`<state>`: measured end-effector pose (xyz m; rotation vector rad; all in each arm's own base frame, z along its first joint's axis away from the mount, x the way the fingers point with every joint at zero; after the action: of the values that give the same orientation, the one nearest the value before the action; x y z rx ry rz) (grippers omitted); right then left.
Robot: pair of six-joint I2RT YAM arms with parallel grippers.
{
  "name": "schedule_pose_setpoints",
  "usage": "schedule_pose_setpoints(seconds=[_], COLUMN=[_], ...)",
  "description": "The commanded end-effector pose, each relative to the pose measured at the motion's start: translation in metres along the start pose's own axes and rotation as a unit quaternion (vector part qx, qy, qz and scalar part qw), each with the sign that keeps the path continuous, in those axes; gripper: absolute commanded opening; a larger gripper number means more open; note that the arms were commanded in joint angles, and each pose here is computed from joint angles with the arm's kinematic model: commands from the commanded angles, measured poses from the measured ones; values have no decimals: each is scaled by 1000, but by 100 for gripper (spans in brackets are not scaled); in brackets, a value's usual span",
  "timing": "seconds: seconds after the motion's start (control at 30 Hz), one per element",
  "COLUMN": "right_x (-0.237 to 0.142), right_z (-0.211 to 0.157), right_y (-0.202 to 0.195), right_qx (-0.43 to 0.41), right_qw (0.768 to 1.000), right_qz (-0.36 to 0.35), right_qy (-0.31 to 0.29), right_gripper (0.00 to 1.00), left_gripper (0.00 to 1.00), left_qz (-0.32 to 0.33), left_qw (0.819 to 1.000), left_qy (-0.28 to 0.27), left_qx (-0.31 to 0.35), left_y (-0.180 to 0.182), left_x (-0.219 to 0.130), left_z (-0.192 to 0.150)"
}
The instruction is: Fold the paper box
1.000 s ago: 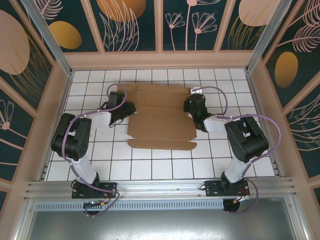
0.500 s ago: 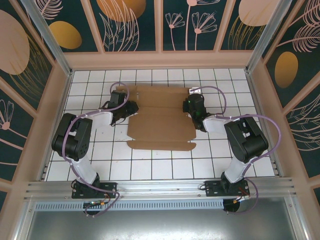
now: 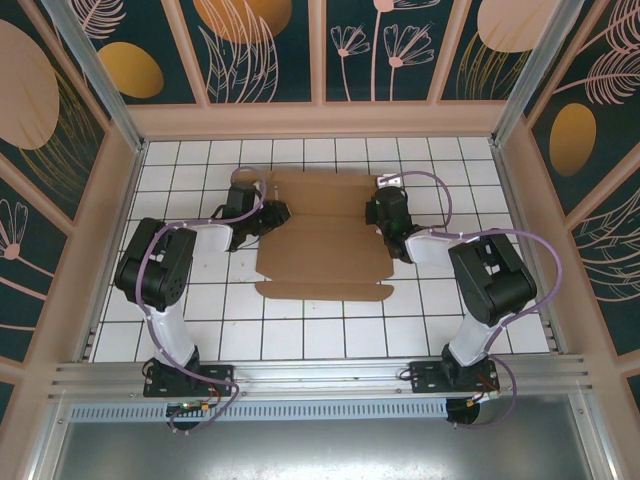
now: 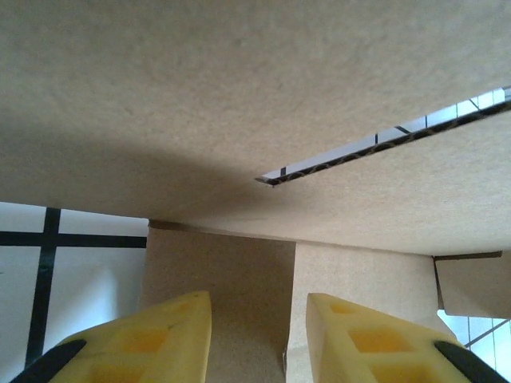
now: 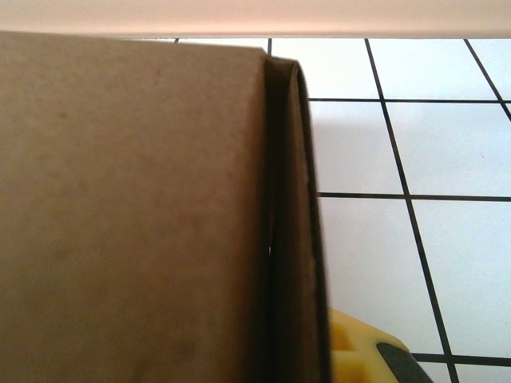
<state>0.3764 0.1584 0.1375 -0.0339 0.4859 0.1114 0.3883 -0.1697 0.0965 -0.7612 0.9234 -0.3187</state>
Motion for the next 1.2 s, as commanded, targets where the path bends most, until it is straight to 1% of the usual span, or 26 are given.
schedule_pose_setpoints(seconds=[0.0,0.1,0.17,0.27,0.33,0.4,0.47,0.5,0.53,0.6,0.67,0.73,0.83,0.9,0.97,1.03,1.17], right_x=[3,1,-1,-3,-4,-6,-7,-7,-7,-6,-5,-4,0,3,6,8,11], right_z=[-17,-8,-4,-1,2,4,5,4,5,4,5,4,4,4,4,4,2], right_y=[-3,-10,-13,-18,-20,-22,-22,-23,-23,-23,-21,-21,-22,-24,-25,-23,-21], right_qx=[-15,-16,-23,-38,-45,-47,-42,-40,-39,-38,-36,-34,-29,-21,-14,-11,-7], right_qw=[999,999,998,997,997,995,994,994,994,994,992,992,992,993,992,992,990], right_qz=[-2,-2,15,33,48,69,83,87,91,90,105,107,99,95,92,98,108], right_qy=[52,48,48,50,51,53,53,54,54,57,60,64,68,74,80,84,87], right_gripper=[0,0,0,0,0,0,0,0,0,0,0,0,0,0,0,0,0], left_gripper=[36,37,38,40,41,43,44,44,44,44,44,44,43,43,37,33,32], left_qz=[-12,5,13,9,36,74,95,94,89,103,94,79,30,10,-8,-35,-82], left_qw=[999,998,997,991,985,976,971,969,967,960,963,972,985,987,990,991,991], left_qy=[-18,-45,-63,-92,-116,-149,-176,-193,-210,-240,-232,-201,-154,-147,-135,-117,-82], left_qx=[29,39,51,94,122,143,134,123,115,97,100,96,77,65,51,44,62], left_y=[-13,-14,-14,-16,-16,-13,-4,3,9,21,27,31,33,35,37,34,14], left_x=[-20,-40,-54,-76,-95,-119,-141,-151,-160,-171,-166,-150,-128,-124,-121,-117,-106], left_z=[4,5,4,-1,3,15,31,39,45,57,64,67,61,54,47,41,32])
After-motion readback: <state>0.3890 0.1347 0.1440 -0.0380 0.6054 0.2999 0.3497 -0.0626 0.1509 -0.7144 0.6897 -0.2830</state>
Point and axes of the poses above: each hand's point on the last joint's axis, 136 mm out from that joint toward the fingers, its own x axis out along the fingers, its own y axis along the line the jaws close on, z = x × y, the point moved 7 cm from there along -x, back along the fingers, and after that the axes turned 2 degrees about -x, right-handed, at the moved point
